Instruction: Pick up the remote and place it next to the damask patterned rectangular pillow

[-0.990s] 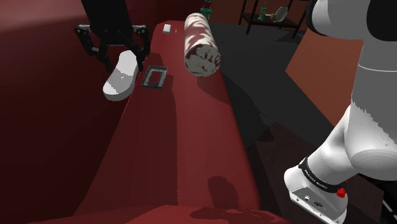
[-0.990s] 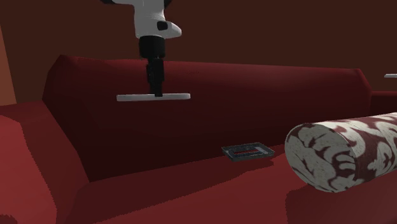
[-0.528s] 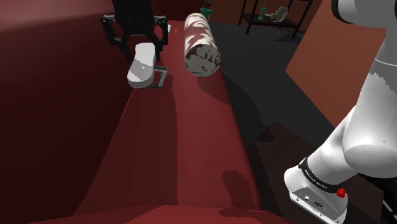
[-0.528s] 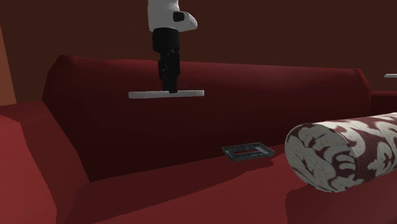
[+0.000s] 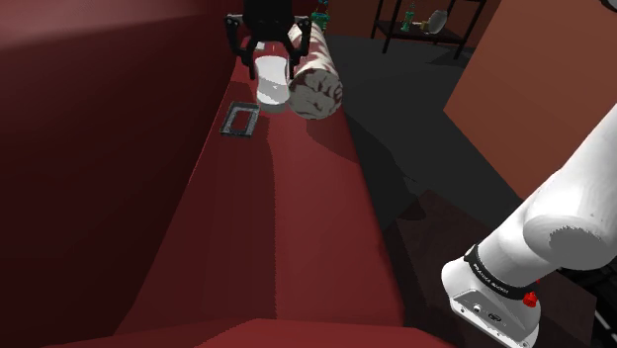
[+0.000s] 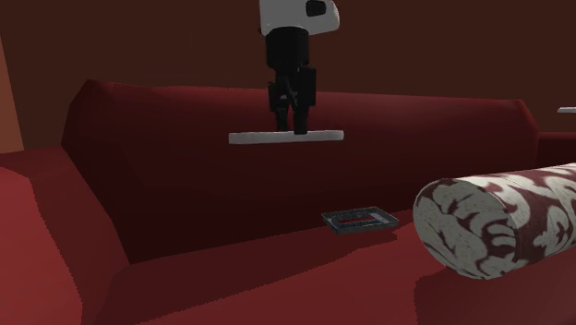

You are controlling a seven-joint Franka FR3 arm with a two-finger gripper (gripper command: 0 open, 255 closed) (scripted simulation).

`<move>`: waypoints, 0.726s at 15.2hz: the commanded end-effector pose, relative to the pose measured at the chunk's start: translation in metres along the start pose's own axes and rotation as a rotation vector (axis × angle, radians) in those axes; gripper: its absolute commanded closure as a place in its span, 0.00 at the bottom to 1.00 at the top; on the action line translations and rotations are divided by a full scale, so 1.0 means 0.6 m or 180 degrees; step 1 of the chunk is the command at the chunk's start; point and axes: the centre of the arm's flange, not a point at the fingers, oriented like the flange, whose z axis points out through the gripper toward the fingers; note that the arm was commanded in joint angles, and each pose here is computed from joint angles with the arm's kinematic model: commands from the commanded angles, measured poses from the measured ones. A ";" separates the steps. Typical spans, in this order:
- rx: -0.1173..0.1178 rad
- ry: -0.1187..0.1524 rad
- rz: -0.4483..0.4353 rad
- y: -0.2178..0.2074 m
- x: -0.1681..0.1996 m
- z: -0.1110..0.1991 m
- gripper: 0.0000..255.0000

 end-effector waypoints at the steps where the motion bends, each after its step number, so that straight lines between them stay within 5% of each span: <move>1: 0.0001 -0.0001 -0.0003 0.036 0.029 0.007 1.00; 11: 0.0001 -0.0001 -0.0003 0.212 0.161 0.017 1.00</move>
